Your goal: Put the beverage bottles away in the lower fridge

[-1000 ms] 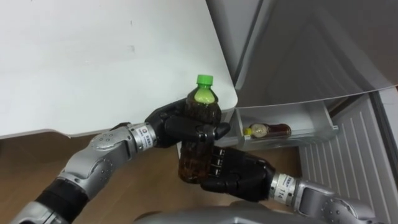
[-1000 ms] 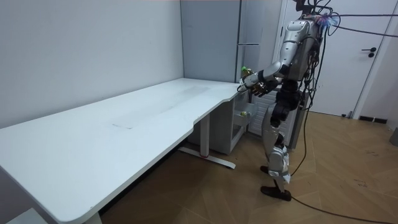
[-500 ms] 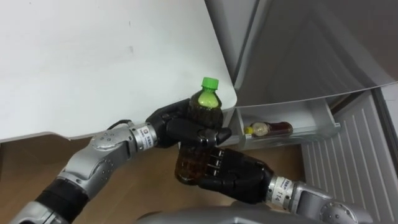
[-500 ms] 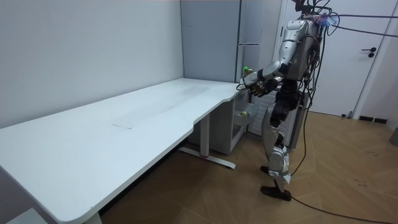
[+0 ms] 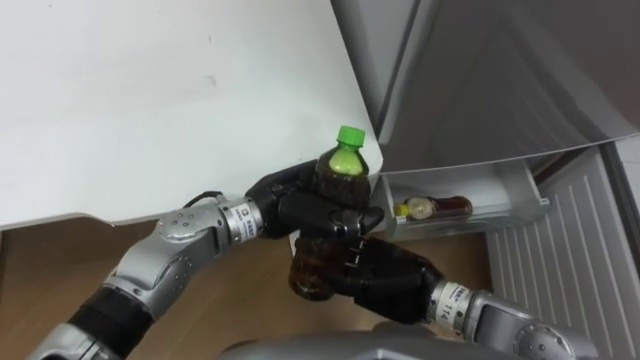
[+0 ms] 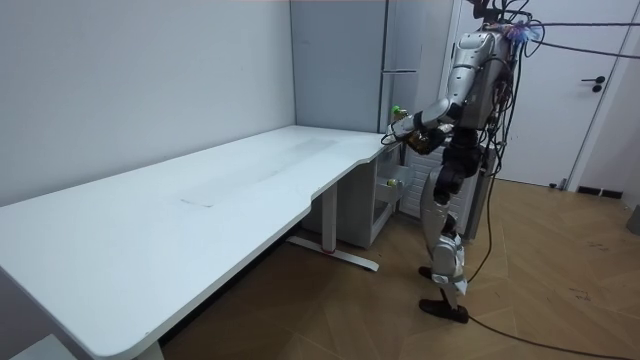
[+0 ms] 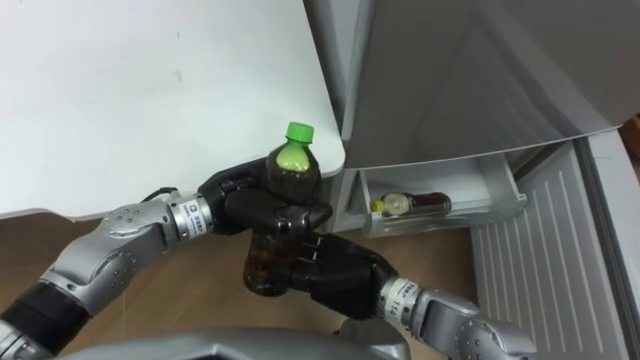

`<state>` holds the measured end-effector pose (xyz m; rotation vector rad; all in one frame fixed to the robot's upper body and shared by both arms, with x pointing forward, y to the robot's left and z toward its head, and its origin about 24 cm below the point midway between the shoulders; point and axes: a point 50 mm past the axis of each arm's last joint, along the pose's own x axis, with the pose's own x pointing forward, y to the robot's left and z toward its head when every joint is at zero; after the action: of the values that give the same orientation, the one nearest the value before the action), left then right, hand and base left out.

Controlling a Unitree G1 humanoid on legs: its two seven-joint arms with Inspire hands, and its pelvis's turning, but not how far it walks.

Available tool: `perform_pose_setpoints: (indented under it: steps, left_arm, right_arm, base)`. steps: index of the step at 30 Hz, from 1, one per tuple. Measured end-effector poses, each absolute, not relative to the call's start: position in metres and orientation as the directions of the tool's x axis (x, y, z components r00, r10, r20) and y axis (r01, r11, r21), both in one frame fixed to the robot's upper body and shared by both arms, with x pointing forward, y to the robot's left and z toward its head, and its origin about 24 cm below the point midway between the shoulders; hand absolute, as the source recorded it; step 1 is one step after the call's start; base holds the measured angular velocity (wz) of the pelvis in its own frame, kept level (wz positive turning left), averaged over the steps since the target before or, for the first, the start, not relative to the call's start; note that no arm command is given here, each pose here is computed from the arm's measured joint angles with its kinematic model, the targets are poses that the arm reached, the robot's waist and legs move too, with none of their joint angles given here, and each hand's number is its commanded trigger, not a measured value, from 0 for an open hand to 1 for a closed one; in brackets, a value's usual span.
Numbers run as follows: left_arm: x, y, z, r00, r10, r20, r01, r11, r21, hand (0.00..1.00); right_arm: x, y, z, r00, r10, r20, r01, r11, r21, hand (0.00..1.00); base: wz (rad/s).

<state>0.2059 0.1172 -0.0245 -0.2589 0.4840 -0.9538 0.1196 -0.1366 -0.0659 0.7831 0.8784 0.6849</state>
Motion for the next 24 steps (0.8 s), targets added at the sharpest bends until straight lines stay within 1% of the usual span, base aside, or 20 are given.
perform_pose_setpoints:
  steps: [9,15,16,17,18,24]
  left_arm:
    - [0.2041,0.1181,-0.0256,0.49,-0.827,-0.275,0.702,0.561,-0.439,1.0]
    - [0.2041,0.1202,-0.0255,0.526,-0.813,-0.248,0.662,0.575,-0.481,1.0]
    - [0.2038,0.1198,-0.0258,0.525,-0.813,-0.251,0.661,0.575,-0.482,0.83]
    - [0.2036,0.1194,-0.0262,0.526,-0.812,-0.253,0.659,0.577,-0.483,0.1]
    - [0.2036,0.1193,-0.0264,0.529,-0.81,-0.254,0.656,0.58,-0.483,0.0]
    - [0.2034,0.1205,-0.0271,0.528,-0.805,-0.269,0.658,0.589,-0.47,0.0]
  right_arm:
    - [0.1179,-0.1345,-0.0665,0.472,0.784,-0.403,-0.172,0.531,0.83,1.0]
    - [0.1152,-0.1325,-0.0667,0.494,0.779,-0.387,-0.126,0.504,0.854,1.0]
    - [0.1148,-0.1323,-0.067,0.494,0.777,-0.39,-0.123,0.506,0.854,1.0]
    - [0.1144,-0.1321,-0.0672,0.494,0.776,-0.392,-0.12,0.507,0.853,1.0]
    - [0.1144,-0.132,-0.0673,0.495,0.775,-0.393,-0.118,0.508,0.853,1.0]
    - [0.1116,-0.1345,-0.0695,0.501,0.761,-0.412,-0.093,0.521,0.849,1.0]
  base:
    - [0.0]
    - [0.0]
    - [0.0]
    - [0.0]
    - [0.0]
    - [0.0]
